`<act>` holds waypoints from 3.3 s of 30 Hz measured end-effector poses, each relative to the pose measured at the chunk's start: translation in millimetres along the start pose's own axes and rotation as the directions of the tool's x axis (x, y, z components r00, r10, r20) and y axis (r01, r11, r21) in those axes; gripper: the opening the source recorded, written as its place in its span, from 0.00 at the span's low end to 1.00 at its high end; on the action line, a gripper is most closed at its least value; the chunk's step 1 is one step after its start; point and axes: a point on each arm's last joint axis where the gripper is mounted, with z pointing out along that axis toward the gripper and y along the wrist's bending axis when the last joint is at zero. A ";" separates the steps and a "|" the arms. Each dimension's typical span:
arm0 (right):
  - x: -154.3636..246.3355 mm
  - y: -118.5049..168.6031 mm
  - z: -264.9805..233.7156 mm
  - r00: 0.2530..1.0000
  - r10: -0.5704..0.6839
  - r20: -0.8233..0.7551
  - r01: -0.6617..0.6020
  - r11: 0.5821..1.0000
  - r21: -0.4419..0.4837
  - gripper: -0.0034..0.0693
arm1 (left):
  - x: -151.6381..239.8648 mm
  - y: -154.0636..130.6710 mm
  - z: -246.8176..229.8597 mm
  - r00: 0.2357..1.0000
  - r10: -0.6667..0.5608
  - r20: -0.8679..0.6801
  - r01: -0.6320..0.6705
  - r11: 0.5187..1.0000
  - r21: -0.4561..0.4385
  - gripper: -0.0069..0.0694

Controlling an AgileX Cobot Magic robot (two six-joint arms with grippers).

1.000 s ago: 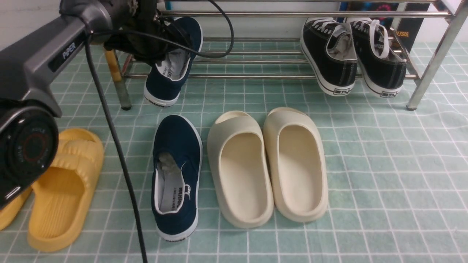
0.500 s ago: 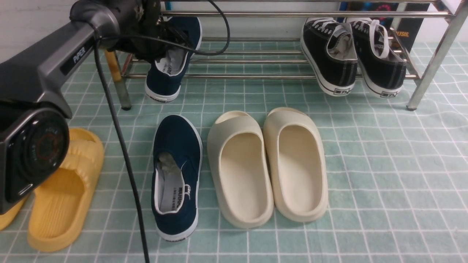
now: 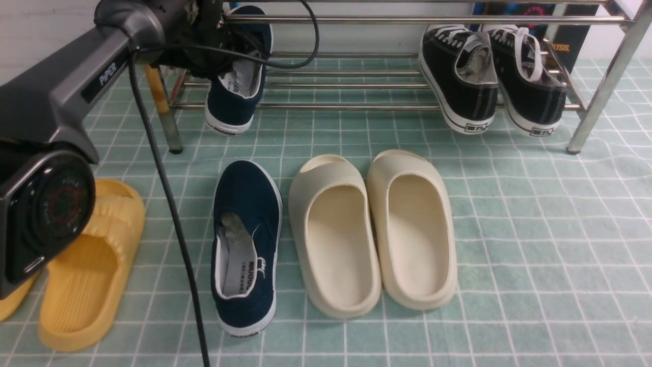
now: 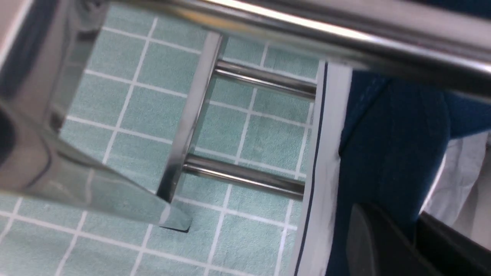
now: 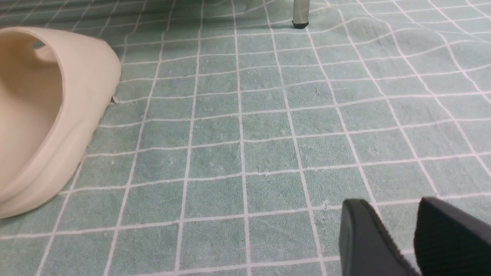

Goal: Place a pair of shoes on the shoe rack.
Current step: Use the left arm to put a shoe into the shoe rack, then use the left arm to grab the shoe closest to it, then use the left arm to put a shoe into the shoe rack

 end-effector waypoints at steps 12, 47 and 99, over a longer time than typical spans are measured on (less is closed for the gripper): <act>0.0 0.0 0.0 1.000 0.000 0.000 0.000 1.000 0.000 0.38 | -3.6 -2.0 0.3 0.998 0.043 0.039 -0.044 0.999 0.018 0.48; 0.1 0.0 0.0 1.000 0.000 -0.001 0.000 1.000 0.000 0.38 | 154.4 59.7 -136.0 0.836 0.215 -0.504 -0.071 0.955 0.288 0.14; 0.1 0.0 0.0 1.000 0.000 -0.001 0.000 1.000 0.000 0.38 | 68.4 -5.5 -85.3 0.922 0.139 -0.361 0.038 0.897 0.441 0.10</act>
